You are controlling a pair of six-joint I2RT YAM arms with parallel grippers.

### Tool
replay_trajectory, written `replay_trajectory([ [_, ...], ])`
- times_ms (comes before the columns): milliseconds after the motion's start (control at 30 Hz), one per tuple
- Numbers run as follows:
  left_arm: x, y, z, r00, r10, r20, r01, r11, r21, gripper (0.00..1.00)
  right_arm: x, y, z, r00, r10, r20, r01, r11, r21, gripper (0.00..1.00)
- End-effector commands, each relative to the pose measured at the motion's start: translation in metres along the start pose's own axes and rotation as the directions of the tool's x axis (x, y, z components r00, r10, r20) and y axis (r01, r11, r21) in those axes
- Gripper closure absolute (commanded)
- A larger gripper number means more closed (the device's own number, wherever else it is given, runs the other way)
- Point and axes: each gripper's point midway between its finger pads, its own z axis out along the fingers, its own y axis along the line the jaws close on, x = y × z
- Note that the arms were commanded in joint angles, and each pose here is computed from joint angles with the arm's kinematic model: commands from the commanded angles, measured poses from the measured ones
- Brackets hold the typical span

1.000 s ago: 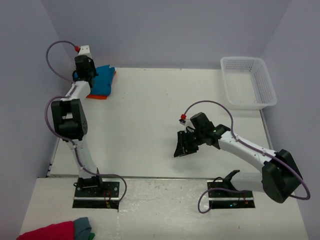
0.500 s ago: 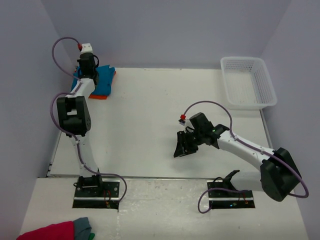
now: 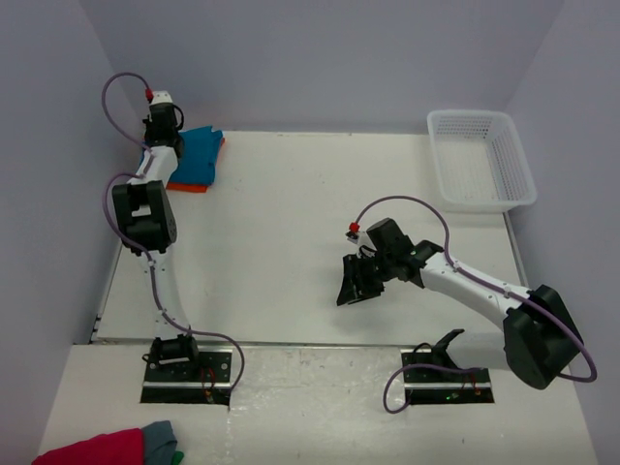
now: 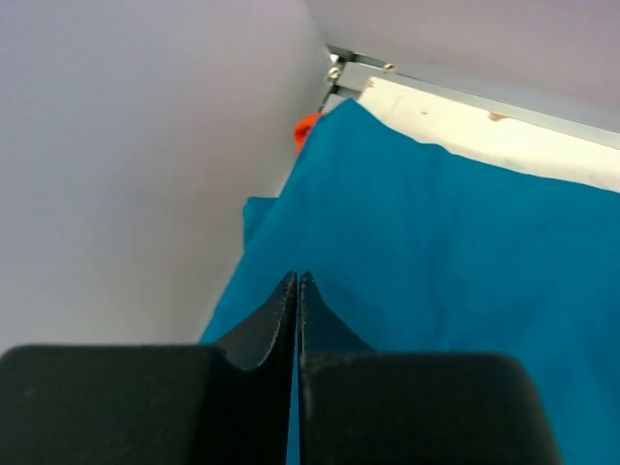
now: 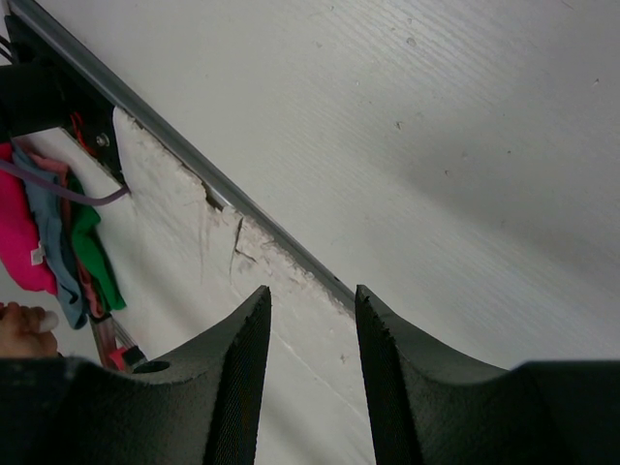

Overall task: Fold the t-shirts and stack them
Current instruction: Put the neatly folded tshirt into the corner of the board with the left arm

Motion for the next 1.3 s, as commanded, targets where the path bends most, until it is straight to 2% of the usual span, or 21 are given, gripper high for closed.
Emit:
replay_trajectory([
  [0,-0.012,0.023,0.005,1.0,0.011,-0.002,-0.011,0.998,-0.058,1.0,-0.005,0.005,-0.003,0.999,-0.035,0.01,0.035,0.999,-0.007,0.58],
  [200,-0.003,0.028,0.019,0.998,0.054,-0.04,-0.058,0.994,-0.088,1.0,-0.005,0.006,-0.006,0.999,-0.038,0.016,0.038,0.999,-0.003,0.58],
  [400,0.01,0.025,0.029,0.998,0.039,-0.058,-0.042,0.998,-0.051,1.0,-0.006,0.005,-0.004,0.999,-0.032,0.013,0.032,0.999,0.004,0.58],
  [733,0.059,0.041,0.06,0.991,-0.002,-0.137,-0.009,0.997,-0.079,1.0,-0.006,0.002,-0.001,1.0,-0.019,0.001,0.019,1.0,0.014,0.58],
  [1033,0.047,0.048,0.054,0.996,-0.006,-0.087,-0.002,0.996,-0.092,1.0,-0.009,0.001,0.0,1.0,-0.017,0.023,0.017,1.0,0.018,0.58],
  [1267,-0.018,0.037,0.022,0.997,-0.064,0.046,0.065,0.998,-0.011,1.0,-0.009,0.005,-0.005,0.998,-0.035,0.058,0.035,0.999,0.0,0.58],
])
